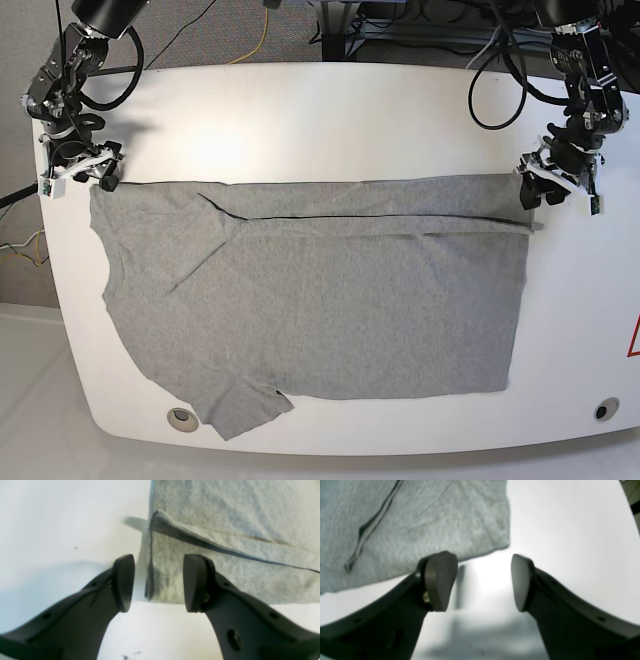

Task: Fold the T-shirt properly
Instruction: 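Open both grippers and raise them off the folded edge, then lower both grippers and close them on the folded edge corners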

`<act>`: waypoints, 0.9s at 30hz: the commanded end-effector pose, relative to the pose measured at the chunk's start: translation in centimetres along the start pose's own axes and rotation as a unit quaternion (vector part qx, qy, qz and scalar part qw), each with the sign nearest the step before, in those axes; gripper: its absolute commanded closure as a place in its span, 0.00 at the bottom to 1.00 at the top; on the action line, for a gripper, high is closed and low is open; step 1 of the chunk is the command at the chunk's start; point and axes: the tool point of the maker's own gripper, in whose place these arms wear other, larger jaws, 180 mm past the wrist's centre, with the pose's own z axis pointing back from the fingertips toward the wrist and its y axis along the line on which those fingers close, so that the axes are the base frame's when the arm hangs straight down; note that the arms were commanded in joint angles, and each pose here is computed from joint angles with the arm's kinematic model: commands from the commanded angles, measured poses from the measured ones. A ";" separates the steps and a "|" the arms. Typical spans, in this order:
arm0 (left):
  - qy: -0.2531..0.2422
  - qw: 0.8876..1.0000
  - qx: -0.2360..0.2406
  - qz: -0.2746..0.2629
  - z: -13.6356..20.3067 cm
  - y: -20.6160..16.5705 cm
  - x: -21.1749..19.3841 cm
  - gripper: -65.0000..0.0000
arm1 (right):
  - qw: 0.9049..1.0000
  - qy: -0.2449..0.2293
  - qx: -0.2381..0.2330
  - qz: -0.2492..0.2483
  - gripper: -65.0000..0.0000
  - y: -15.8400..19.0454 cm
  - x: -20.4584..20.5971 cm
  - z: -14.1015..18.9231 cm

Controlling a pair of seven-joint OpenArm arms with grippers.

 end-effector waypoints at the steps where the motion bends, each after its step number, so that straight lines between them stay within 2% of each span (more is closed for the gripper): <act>1: -0.037 0.999 -0.008 -0.011 0.4 -0.3 2.7 0.55 | 1.000 -0.022 0.001 0.000 0.44 -0.3 1.3 0.0; 16: -0.029 0.999 -0.004 -0.018 0.6 0.0 2.2 0.55 | 1.000 -0.005 -0.004 -0.026 0.44 -1.6 0.4 -0.8; 27: -0.024 1.000 -0.003 -0.012 0.5 0.0 1.8 0.55 | 0.999 -0.019 -0.001 -0.028 0.44 -1.8 1.7 -0.6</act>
